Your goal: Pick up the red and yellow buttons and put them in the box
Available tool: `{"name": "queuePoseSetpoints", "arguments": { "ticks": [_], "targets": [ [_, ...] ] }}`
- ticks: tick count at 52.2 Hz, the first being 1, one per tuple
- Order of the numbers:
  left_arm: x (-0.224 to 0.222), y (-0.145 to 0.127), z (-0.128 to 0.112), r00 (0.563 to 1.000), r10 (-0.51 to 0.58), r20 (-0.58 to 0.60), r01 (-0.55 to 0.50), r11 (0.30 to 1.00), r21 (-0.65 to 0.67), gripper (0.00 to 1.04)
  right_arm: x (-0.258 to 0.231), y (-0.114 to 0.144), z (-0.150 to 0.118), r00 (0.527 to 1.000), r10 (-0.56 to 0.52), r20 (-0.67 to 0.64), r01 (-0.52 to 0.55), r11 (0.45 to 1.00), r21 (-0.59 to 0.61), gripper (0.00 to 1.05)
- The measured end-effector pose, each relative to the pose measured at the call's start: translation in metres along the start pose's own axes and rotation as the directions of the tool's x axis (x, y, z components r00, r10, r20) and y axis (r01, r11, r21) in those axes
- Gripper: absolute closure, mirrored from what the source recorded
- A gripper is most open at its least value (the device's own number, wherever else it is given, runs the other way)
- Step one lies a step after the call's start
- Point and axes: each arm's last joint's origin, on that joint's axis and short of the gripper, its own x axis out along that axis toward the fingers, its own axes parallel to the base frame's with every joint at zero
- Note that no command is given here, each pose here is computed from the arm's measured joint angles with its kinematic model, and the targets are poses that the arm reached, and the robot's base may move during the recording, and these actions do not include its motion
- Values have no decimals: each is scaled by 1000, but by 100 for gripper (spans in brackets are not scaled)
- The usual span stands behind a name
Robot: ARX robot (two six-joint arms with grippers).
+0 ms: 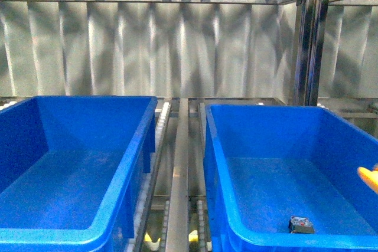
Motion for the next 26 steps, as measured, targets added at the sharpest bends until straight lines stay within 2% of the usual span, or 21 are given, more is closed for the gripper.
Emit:
{"name": "queuePoseSetpoints", "arguments": {
  "ticks": [4, 7, 14, 21, 26],
  "targets": [
    [0, 0, 0, 1000, 1, 0, -1, 1000, 0, 8, 28, 9, 8, 1000, 3, -14, -5, 996, -86, 67],
    [0, 0, 0, 1000, 2, 0, -2, 1000, 0, 8, 63, 15, 17, 999, -40, -31, 35, 989, -146, 67],
    [0, 0, 0, 1000, 3, 0, -3, 1000, 0, 8, 117, 23, 23, 991, -91, -102, 67, 974, -218, 67],
    [0, 0, 0, 1000, 3, 0, -3, 1000, 0, 8, 168, 20, 9, 960, -171, -222, 89, 938, -334, 67],
    [0, 0, 0, 1000, 3, 0, -3, 1000, 0, 8, 207, 6, -11, 907, -265, -328, 110, 899, -424, 67]
  ]
}}
